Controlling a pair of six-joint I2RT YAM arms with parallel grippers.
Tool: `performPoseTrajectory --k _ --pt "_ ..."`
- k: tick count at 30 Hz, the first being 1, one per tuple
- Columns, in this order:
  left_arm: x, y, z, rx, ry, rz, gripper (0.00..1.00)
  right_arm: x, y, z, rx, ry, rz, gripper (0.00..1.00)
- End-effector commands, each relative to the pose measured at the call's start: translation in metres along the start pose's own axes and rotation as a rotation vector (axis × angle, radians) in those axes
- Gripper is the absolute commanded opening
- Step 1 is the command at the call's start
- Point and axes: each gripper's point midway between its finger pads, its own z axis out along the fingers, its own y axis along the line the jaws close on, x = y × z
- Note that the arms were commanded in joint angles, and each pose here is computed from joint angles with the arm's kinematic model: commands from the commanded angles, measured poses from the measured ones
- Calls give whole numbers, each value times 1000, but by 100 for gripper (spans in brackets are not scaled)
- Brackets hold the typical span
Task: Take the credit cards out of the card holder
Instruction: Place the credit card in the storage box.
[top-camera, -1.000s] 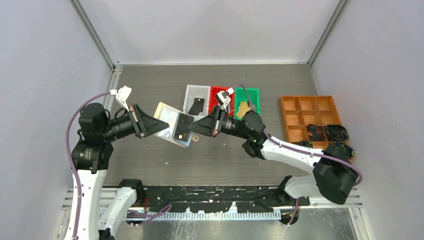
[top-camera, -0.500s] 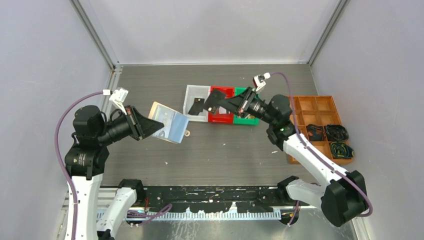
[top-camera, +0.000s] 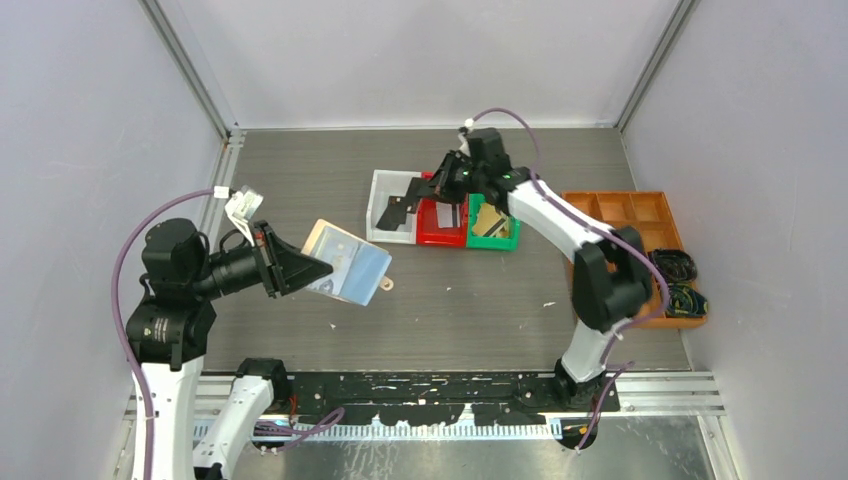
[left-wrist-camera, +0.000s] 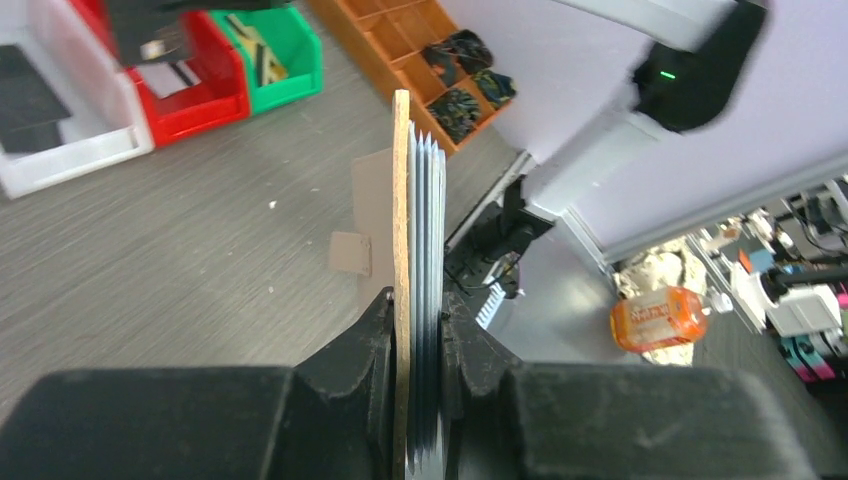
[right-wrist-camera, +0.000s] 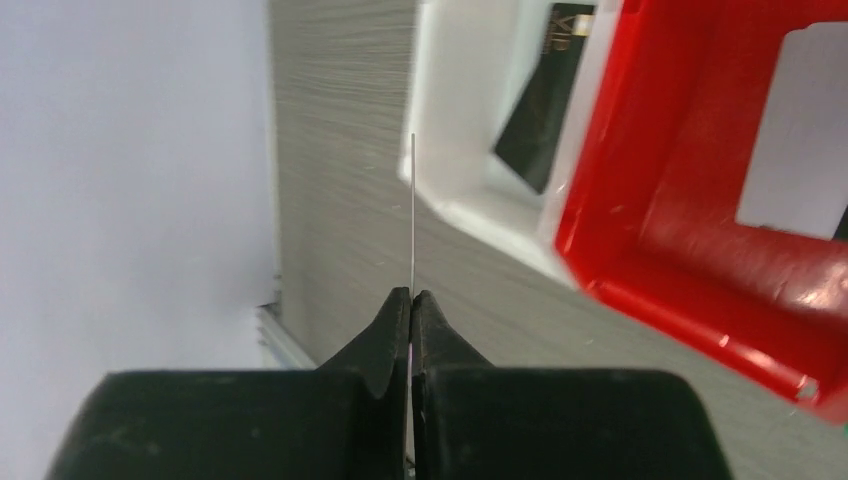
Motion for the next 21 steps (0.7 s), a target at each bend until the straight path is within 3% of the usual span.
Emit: performPoseTrajectory --k 1,11,21 --pt "-9 -46 -10 204 -26 89 0 -3 -11 39 144 50 -137 1" --pt "-10 -64 -17 265 -38 113 0 -3 -35 115 262 100 -208 1" --pt "-10 -64 -18 258 -41 125 0 -7 -54 140 328 103 -252 1"
